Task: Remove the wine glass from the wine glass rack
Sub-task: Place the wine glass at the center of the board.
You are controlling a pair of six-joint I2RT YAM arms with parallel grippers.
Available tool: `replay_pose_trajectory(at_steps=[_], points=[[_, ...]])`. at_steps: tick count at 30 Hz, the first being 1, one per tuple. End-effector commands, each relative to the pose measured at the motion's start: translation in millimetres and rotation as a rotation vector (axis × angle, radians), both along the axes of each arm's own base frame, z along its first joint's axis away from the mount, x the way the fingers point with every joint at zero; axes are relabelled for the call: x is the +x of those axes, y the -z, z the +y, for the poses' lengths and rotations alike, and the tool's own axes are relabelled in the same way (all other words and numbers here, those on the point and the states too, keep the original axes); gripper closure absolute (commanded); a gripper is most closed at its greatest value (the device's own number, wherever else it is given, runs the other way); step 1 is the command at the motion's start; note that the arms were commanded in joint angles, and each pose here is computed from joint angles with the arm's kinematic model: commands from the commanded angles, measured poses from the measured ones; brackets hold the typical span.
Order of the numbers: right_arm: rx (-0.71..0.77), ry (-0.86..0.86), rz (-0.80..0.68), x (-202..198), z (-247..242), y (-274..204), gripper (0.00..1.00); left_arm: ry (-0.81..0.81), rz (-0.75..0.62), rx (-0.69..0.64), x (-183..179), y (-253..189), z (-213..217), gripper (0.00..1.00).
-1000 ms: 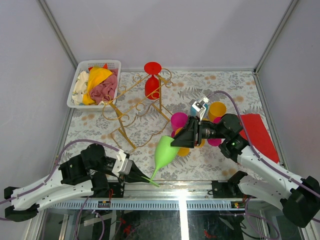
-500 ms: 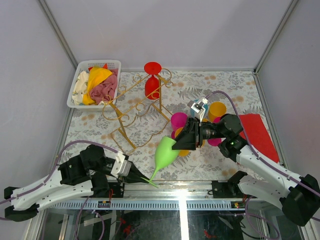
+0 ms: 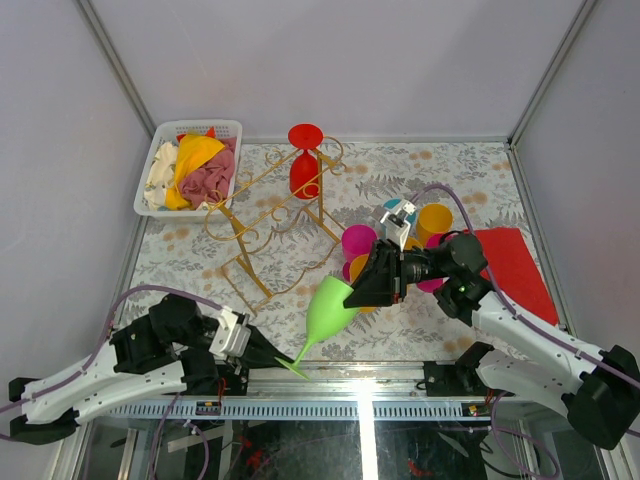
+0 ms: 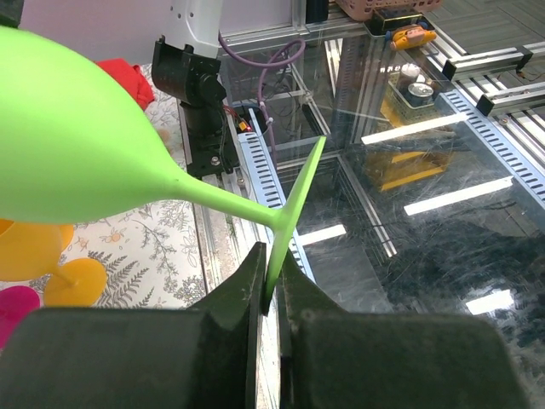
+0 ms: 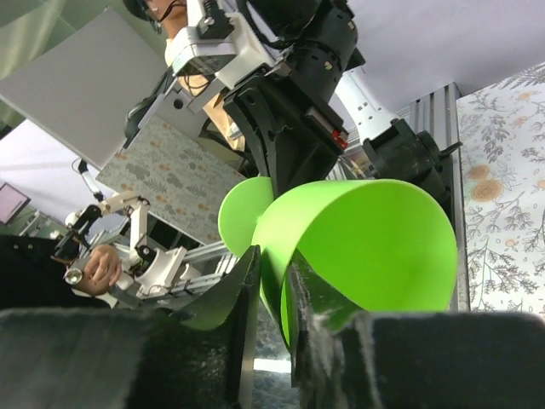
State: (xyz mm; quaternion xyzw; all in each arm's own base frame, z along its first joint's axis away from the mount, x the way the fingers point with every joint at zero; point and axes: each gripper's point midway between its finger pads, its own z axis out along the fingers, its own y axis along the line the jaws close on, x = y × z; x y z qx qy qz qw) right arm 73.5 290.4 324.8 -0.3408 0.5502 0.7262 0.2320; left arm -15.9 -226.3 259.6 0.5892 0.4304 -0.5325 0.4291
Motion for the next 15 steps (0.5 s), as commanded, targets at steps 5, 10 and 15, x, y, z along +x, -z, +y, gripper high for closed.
replay_pose_trajectory(at_steps=[5, 10, 15], points=[[0.031, -0.08, -0.088, -21, -3, -10, 1.0, -0.117, -0.035, -0.05, 23, -14, -9, 0.97], [0.014, -0.008, -0.112, -12, 0, -9, 1.0, -0.143, -0.011, -0.054, 25, -16, -7, 0.77], [0.005, 0.034, -0.117, -7, 1, -9, 1.0, -0.15, 0.015, -0.054, 24, -18, -5, 0.58]])
